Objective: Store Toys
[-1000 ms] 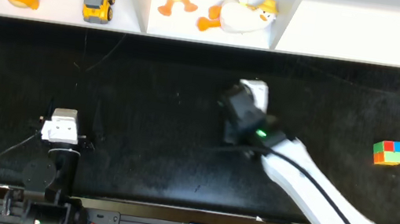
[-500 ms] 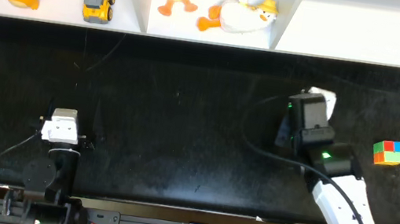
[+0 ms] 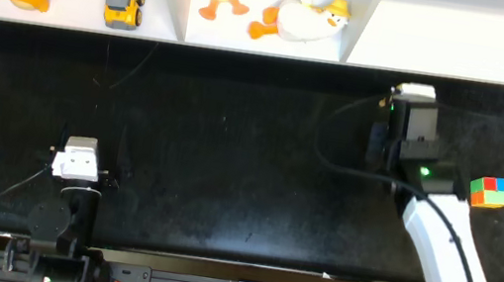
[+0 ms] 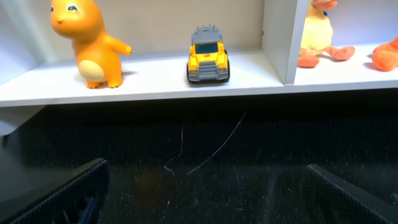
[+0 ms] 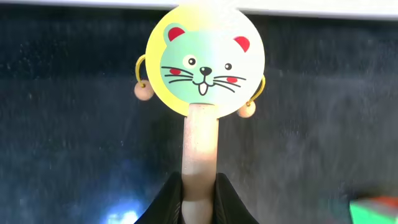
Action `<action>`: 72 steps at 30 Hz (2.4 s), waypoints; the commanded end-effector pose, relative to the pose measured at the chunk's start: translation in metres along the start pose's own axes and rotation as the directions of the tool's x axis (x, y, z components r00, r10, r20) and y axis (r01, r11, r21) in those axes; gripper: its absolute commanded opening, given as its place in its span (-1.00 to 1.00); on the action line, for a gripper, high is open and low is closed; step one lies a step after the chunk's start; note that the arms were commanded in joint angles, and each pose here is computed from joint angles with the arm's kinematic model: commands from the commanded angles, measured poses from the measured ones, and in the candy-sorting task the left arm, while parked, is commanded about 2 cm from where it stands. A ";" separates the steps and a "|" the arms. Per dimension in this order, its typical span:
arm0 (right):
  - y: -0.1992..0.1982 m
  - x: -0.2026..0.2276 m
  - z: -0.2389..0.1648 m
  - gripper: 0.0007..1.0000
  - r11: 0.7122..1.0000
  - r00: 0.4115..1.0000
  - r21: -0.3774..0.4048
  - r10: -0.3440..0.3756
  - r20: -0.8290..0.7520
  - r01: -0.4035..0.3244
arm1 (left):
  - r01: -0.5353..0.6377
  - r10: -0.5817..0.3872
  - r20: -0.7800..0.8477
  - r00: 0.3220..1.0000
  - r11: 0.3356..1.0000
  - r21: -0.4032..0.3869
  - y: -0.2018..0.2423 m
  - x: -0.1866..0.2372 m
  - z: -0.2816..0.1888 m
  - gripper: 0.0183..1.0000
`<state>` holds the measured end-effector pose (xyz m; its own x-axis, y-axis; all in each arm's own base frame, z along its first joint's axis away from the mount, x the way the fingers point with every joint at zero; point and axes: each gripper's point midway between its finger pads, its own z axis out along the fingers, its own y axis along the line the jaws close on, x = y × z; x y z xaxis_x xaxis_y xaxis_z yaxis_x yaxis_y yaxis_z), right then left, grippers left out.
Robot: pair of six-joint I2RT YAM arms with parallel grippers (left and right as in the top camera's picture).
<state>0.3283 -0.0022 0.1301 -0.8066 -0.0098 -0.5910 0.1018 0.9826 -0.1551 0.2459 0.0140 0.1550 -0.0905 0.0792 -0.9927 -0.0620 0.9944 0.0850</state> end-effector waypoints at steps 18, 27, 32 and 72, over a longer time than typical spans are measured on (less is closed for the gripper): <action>0.013 -0.127 0.049 -0.84 0.991 0.982 -0.002 -0.130 0.135 0.131 | -0.015 0.015 0.007 1.000 1.000 -0.005 0.001 -0.001 -0.001 0.99; 0.006 -0.140 0.064 -0.81 0.995 0.980 -0.046 -0.078 0.185 0.088 | -0.015 0.015 0.007 1.000 1.000 -0.005 0.001 -0.001 -0.001 1.00; 0.009 -0.141 0.078 -0.80 0.994 0.980 -0.068 -0.069 0.187 0.083 | -0.015 0.015 0.007 1.000 1.000 -0.005 0.001 -0.001 -0.001 1.00; 0.005 -0.083 0.029 1.00 0.991 0.987 -0.093 -0.087 0.132 0.100 | -0.015 0.015 0.007 1.000 1.000 -0.005 0.001 -0.001 -0.001 1.00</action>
<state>0.4387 0.0020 0.1444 -0.7469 -0.1170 -0.6546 -0.0522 0.9917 -0.1177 0.2459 0.0140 0.1550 -0.0909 0.0792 -0.9927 -0.0620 0.9945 0.0850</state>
